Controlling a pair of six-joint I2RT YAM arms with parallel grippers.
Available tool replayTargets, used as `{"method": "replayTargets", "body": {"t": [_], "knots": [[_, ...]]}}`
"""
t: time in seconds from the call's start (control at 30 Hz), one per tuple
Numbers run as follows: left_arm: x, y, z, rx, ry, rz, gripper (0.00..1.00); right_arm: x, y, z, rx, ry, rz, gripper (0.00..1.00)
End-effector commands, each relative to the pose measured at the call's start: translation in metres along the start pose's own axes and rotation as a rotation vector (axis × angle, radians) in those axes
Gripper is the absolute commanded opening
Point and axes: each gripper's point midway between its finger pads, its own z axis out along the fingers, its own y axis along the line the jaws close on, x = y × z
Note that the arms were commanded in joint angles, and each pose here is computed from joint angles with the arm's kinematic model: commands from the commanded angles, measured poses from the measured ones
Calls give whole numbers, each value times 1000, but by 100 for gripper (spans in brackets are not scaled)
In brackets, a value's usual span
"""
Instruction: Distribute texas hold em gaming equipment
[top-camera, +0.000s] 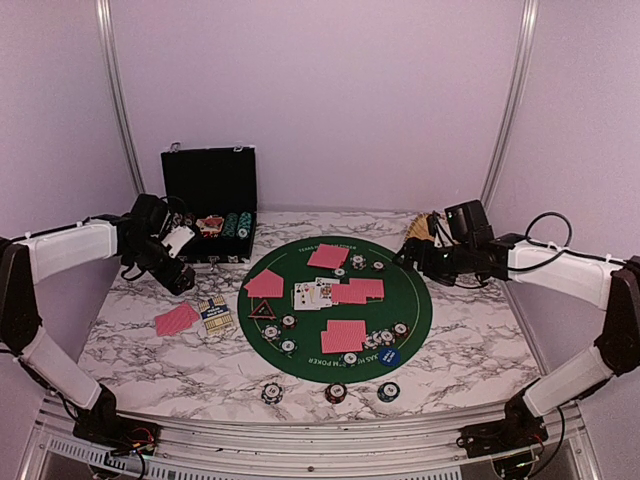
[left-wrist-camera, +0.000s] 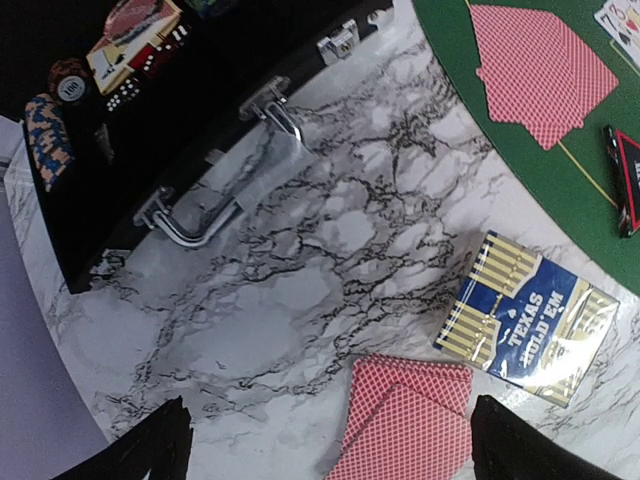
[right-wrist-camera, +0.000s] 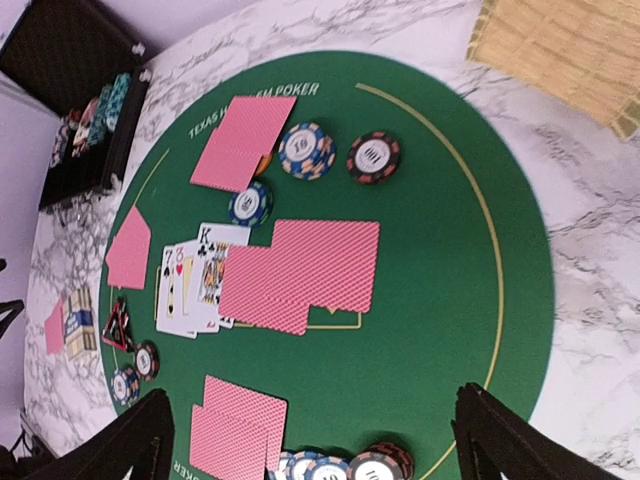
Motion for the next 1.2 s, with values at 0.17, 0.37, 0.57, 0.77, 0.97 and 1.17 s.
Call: {"method": "replayTargets", "body": {"t": [0.17, 0.37, 0.57, 0.77, 0.97, 1.17], "knots": [[-37, 69, -37, -228, -216, -216, 99, -71, -67, -64, 319, -338, 0, 99], [-36, 99, -41, -285, -340, -308, 99, -85, -114, -100, 589, -562, -98, 99], [-33, 108, -33, -261, -527, -385, 99, -76, -158, -124, 790, -729, -105, 99], [-21, 86, 0, -184, -583, -400, 99, -72, -167, -136, 782, -919, -132, 99], [-23, 83, -14, -157, -749, -440, 99, -54, -174, -141, 787, -1033, -243, 99], [-3, 70, -9, -180, -803, -432, 99, -43, -175, -142, 748, -1090, -285, 99]]}}
